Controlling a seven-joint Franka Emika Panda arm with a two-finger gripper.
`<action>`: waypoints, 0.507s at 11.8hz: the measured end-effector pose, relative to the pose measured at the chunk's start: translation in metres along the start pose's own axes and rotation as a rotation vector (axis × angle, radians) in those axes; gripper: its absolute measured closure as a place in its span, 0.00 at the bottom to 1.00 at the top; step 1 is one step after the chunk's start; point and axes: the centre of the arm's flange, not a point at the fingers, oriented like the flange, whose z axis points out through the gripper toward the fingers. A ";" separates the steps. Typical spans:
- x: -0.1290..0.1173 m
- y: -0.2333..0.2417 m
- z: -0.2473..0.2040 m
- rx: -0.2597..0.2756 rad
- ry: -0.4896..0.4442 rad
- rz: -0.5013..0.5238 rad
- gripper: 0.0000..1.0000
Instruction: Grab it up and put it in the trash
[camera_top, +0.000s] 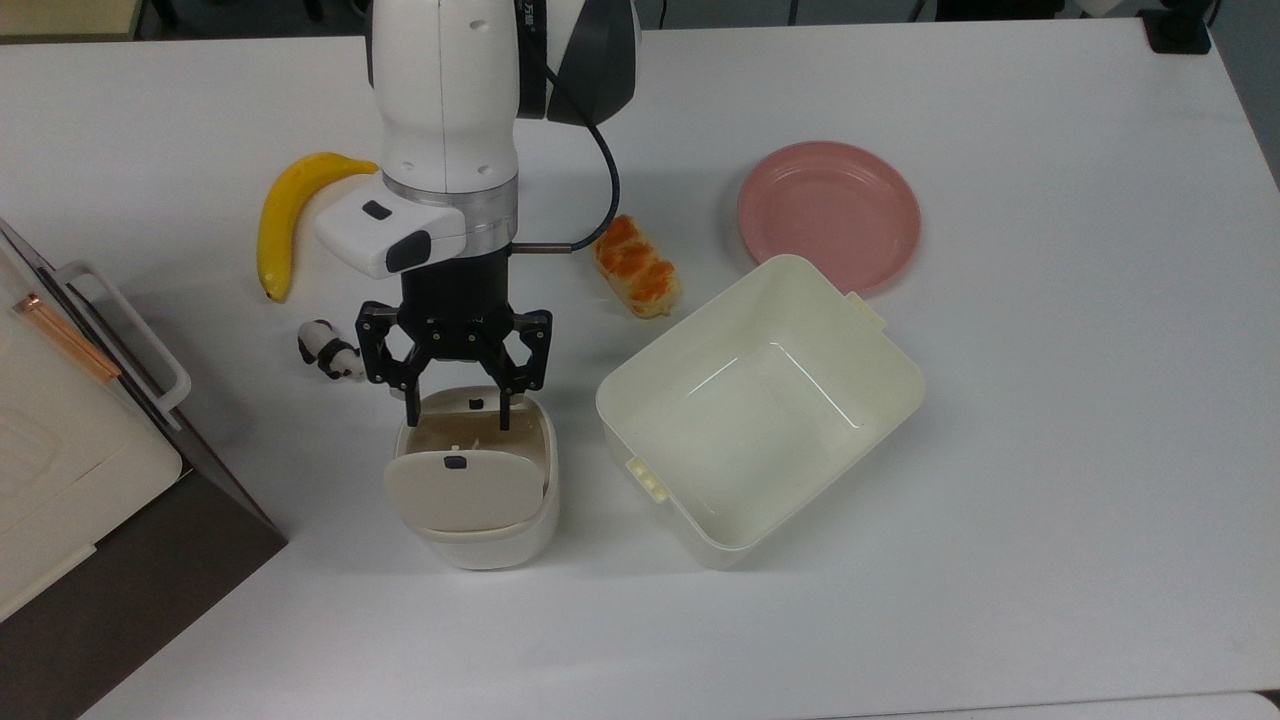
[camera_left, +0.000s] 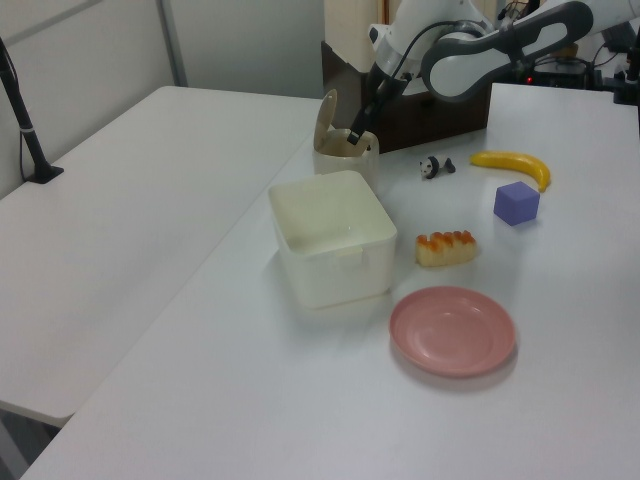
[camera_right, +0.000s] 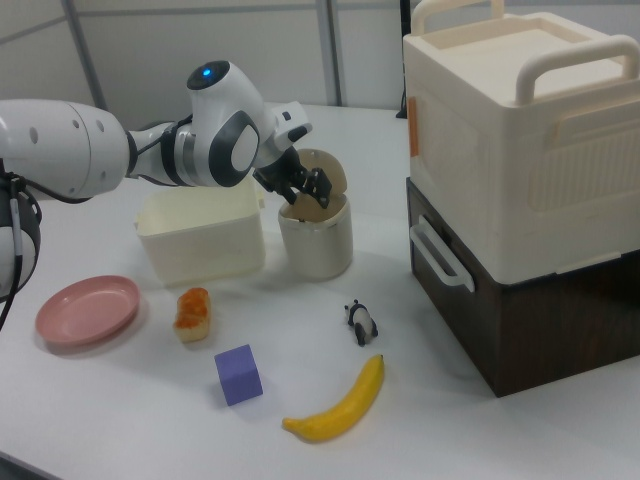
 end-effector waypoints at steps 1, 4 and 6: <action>0.001 0.000 -0.001 0.000 0.003 0.001 0.21; 0.008 0.001 -0.014 -0.004 0.017 0.002 0.13; -0.001 0.000 -0.020 -0.010 -0.099 -0.016 0.12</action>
